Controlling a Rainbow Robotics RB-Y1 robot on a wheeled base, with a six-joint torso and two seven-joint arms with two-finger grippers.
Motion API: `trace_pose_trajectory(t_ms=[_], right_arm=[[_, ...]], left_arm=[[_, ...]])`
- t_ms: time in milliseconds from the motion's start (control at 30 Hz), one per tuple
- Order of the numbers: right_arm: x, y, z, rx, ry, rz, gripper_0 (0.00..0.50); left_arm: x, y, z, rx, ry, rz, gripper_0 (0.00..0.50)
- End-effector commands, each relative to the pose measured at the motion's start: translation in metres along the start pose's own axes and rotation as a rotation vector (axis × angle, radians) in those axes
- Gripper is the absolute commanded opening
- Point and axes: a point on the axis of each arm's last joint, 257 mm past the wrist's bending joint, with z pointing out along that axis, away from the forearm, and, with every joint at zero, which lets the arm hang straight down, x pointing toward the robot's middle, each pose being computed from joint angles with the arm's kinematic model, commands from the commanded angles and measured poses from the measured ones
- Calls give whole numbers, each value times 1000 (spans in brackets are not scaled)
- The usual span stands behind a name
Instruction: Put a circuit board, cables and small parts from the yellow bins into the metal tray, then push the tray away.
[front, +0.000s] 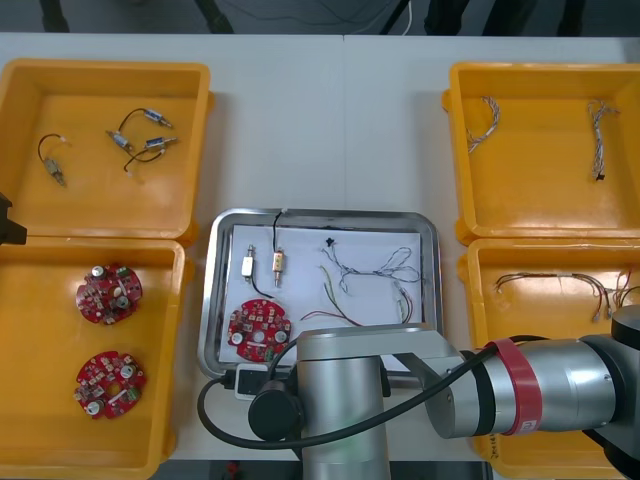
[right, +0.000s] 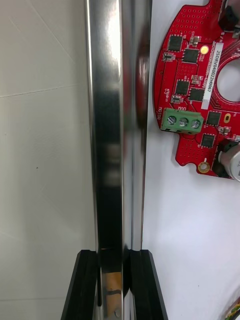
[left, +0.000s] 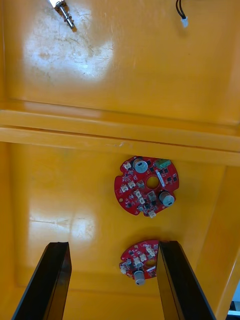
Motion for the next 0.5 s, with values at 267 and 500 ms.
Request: trace_pose_trajectory(t_ms=[267, 500], right_arm=[[-9, -26, -11, 88, -32, -74, 46], [-7, -47, -15, 130, -31, -81, 39]], left_arm=[[-4, 16, -15, -51, -26, 98, 500], [-4, 16, -15, -51, -26, 98, 500]])
